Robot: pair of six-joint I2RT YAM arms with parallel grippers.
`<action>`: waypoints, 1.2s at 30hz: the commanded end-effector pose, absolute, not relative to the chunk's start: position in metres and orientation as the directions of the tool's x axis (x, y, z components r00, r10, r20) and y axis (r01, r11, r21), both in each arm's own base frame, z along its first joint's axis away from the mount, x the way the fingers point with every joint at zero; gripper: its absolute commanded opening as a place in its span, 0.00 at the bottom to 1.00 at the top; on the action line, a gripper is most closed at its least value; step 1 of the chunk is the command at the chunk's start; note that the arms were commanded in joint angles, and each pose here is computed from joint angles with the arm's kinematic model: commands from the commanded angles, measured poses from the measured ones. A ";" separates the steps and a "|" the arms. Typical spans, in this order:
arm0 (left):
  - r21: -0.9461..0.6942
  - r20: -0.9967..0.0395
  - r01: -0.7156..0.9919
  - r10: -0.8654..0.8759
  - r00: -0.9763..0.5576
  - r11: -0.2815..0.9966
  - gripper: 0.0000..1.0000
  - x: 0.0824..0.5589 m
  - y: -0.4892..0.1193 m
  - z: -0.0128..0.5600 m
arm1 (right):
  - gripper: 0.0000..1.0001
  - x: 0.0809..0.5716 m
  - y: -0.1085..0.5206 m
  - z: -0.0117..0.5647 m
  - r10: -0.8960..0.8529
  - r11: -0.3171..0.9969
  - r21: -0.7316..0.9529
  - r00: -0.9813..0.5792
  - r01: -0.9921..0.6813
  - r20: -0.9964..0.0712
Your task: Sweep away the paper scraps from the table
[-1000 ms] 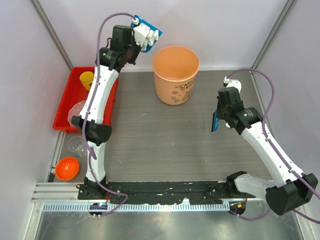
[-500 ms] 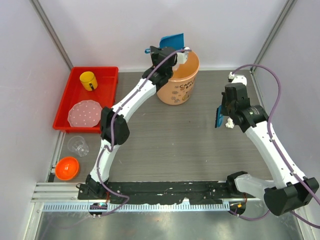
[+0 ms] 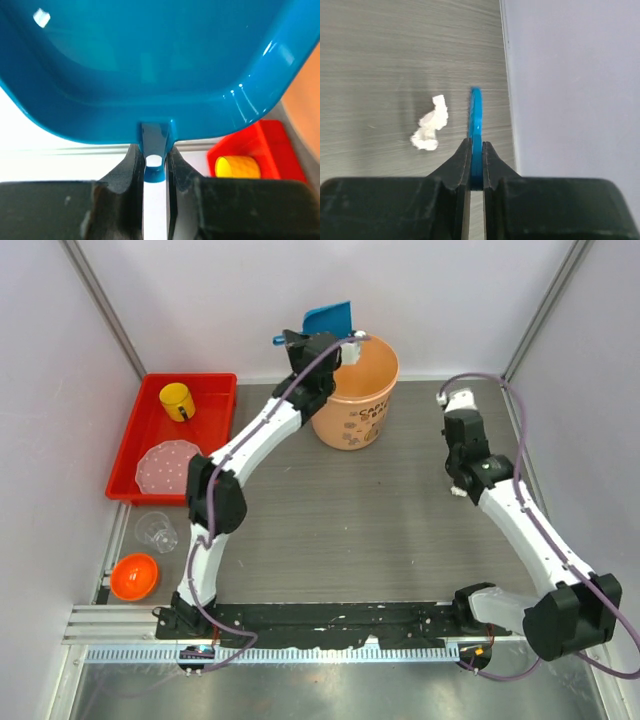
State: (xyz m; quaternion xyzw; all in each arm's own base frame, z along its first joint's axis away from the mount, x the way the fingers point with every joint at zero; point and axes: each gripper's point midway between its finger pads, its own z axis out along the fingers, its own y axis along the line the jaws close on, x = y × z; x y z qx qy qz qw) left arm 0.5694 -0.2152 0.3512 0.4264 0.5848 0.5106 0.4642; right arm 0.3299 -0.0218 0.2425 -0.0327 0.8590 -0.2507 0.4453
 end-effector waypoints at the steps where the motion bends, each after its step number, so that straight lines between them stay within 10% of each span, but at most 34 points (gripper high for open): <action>1: 0.821 -0.524 0.127 0.824 -0.216 0.556 0.00 0.493 -0.174 0.404 | 0.01 0.371 -0.027 0.231 -0.659 0.660 -0.751 -0.490 -0.012 -0.571; 8: 0.677 -0.531 0.401 0.786 -0.316 0.618 0.00 0.417 -0.132 0.319 | 0.01 0.389 0.008 0.131 -0.889 0.425 -0.769 -0.381 -0.477 -0.254; 25: 0.413 -0.337 0.676 0.792 -0.509 0.610 0.00 0.322 -0.071 0.142 | 0.01 0.291 0.277 0.165 -0.387 0.848 -0.090 -0.494 -0.521 -0.779; 36: 0.194 -0.159 0.836 0.858 -0.489 0.513 0.00 0.257 -0.092 0.079 | 0.01 0.314 0.124 0.238 -0.367 0.896 -0.445 -0.560 0.004 -0.743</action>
